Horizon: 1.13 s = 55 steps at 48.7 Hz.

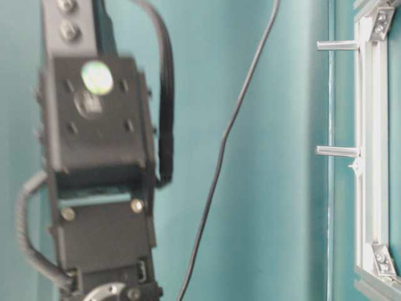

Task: Move the cable alternately left and right between 8 closely spaced pins so it hooks onto each one.

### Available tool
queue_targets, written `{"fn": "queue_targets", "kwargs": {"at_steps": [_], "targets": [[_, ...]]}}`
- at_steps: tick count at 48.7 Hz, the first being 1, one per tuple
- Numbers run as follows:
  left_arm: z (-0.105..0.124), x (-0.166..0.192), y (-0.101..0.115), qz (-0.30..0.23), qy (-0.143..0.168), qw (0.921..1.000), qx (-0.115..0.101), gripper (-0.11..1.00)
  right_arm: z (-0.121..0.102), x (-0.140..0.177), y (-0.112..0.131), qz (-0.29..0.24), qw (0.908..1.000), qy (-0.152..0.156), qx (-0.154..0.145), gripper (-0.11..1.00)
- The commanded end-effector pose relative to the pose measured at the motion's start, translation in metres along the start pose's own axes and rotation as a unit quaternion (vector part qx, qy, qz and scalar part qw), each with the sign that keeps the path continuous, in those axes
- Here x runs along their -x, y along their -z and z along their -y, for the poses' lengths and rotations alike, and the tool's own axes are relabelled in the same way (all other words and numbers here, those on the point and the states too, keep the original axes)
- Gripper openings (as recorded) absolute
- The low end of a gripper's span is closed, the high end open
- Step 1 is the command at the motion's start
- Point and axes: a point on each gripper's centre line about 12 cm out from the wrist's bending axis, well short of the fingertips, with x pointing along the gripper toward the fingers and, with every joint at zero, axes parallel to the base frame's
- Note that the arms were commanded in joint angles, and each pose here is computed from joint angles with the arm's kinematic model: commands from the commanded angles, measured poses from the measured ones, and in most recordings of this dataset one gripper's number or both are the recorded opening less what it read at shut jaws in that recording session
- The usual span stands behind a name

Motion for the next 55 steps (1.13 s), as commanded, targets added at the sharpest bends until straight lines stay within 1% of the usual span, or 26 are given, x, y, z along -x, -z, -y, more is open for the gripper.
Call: {"fn": "queue_targets", "kwargs": {"at_steps": [1, 8, 15, 32, 36, 43, 46, 55], "targets": [[0.000, 0.000, -0.004, 0.005, 0.000, 1.0000, -0.001, 0.00, -0.013, 0.021, -0.019, 0.020, 0.9995, -0.024, 0.008, 0.14], [0.000, 0.000, -0.004, 0.005, 0.001, 1.0000, 0.000, 0.00, -0.003, 0.016, -0.028, 0.021, 0.9996, -0.011, 0.015, 0.14], [0.000, 0.000, -0.004, 0.005, 0.000, 1.0000, -0.001, 0.00, 0.008, 0.012, -0.040, 0.027, 0.9996, 0.002, 0.011, 0.14], [0.000, 0.000, -0.004, 0.005, 0.000, 1.0000, -0.001, 0.00, 0.027, 0.008, -0.065, 0.043, 0.9989, 0.019, 0.001, 0.14], [0.000, 0.000, -0.004, 0.005, 0.001, 1.0000, 0.000, 0.00, 0.031, 0.008, -0.068, 0.043, 0.9988, 0.024, 0.004, 0.14], [0.000, 0.000, -0.004, 0.005, 0.000, 1.0000, -0.001, 0.00, 0.035, 0.007, -0.070, 0.039, 0.9983, 0.037, 0.023, 0.14], [0.000, 0.000, -0.004, 0.005, 0.000, 1.0000, -0.001, 0.00, 0.037, 0.007, -0.070, 0.036, 0.9980, 0.043, 0.027, 0.14], [0.000, 0.000, -0.004, 0.005, 0.000, 1.0000, -0.001, 0.00, 0.040, 0.007, -0.072, 0.035, 0.9979, 0.048, 0.027, 0.14]]}}
